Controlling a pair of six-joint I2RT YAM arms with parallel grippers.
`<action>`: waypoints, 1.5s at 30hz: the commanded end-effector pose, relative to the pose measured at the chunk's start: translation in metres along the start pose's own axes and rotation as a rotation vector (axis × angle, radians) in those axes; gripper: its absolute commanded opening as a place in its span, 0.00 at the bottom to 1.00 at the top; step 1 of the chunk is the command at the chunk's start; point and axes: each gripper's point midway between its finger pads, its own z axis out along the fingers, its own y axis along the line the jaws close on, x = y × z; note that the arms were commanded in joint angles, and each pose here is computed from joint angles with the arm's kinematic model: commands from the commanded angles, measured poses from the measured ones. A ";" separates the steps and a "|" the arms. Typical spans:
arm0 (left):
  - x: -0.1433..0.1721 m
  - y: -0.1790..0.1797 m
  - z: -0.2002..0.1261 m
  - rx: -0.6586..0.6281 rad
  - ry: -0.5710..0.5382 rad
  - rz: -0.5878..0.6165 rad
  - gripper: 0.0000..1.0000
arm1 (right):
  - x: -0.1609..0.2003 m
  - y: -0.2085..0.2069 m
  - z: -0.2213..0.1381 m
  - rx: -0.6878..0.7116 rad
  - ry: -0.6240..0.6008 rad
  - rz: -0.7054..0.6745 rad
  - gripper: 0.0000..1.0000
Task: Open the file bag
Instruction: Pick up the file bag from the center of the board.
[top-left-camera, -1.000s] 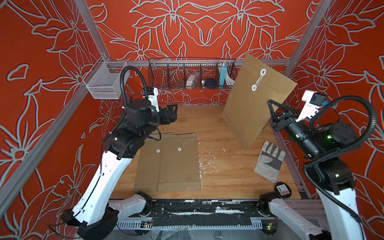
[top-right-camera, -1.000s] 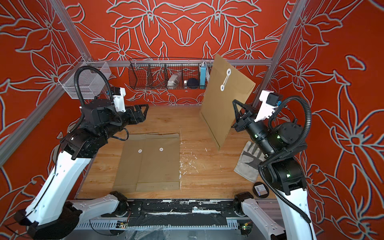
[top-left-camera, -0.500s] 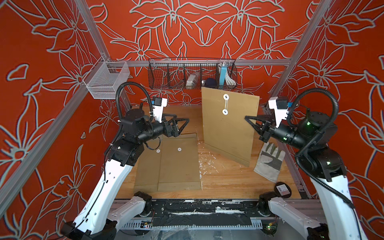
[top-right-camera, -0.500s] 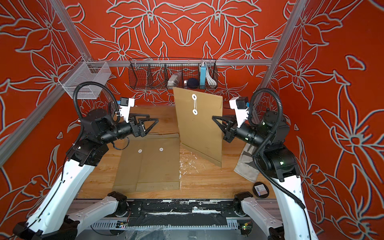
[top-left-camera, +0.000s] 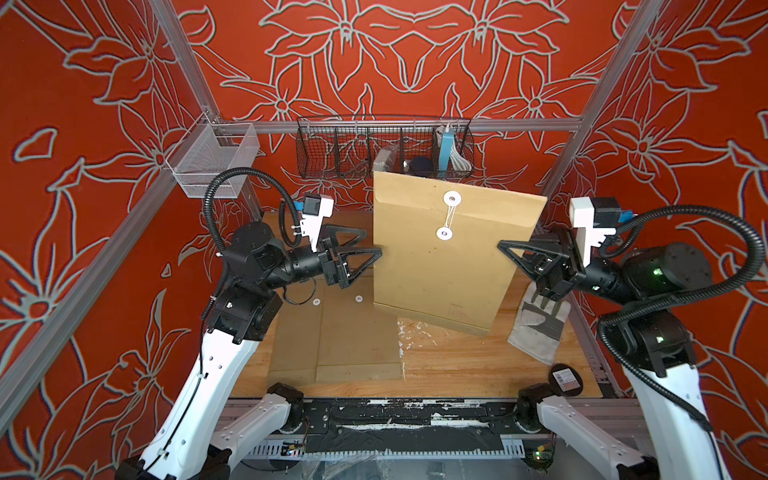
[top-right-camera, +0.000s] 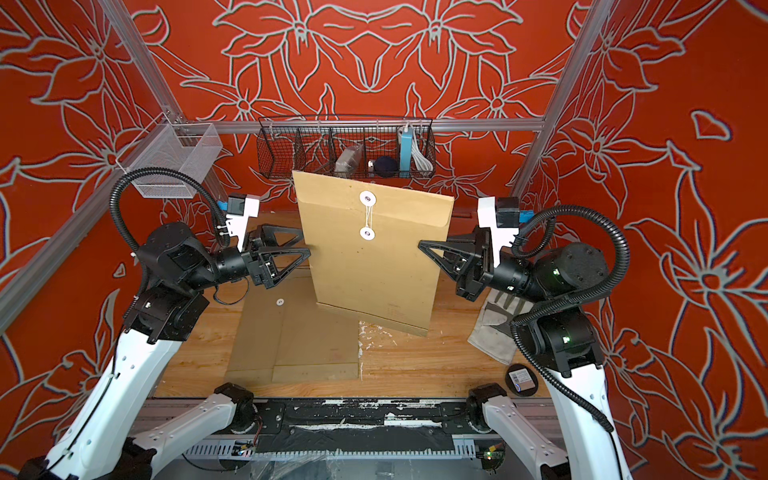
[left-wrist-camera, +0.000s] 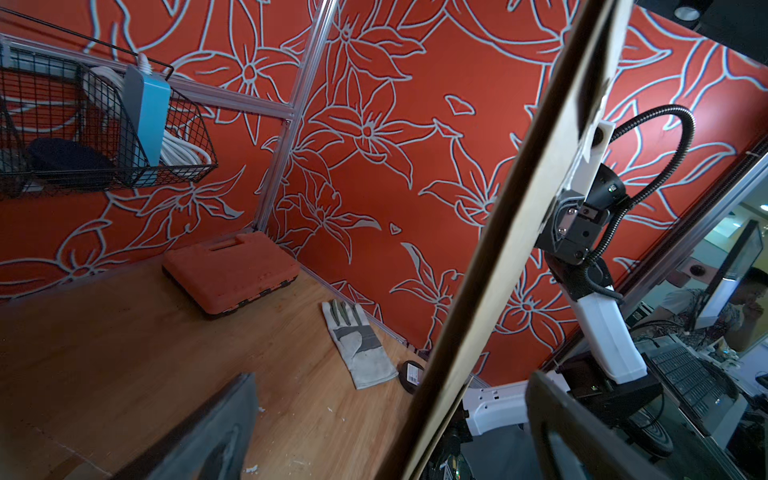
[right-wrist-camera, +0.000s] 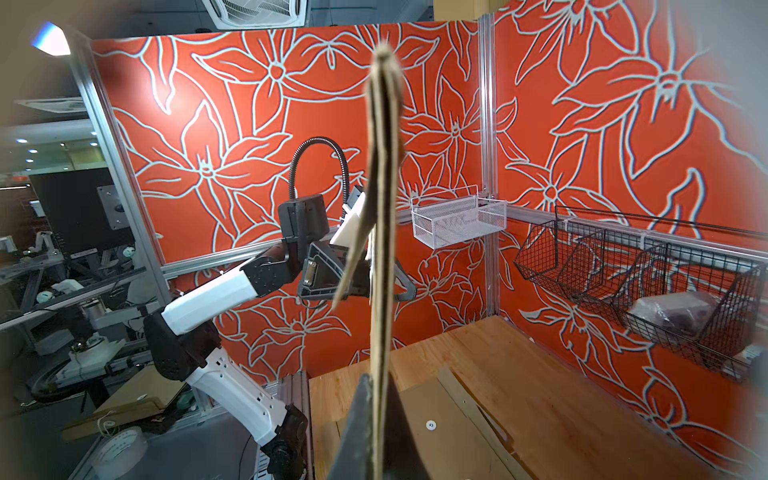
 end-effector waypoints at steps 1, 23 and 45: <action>-0.012 -0.020 0.000 0.100 -0.014 0.022 1.00 | -0.007 0.011 0.000 -0.052 -0.025 -0.017 0.00; -0.028 -0.043 0.030 0.250 0.002 0.036 0.58 | 0.013 -0.013 0.010 -0.013 0.003 0.105 0.00; -0.016 -0.032 0.024 0.149 0.024 0.040 0.00 | 0.046 -0.053 0.010 0.147 0.054 0.190 0.00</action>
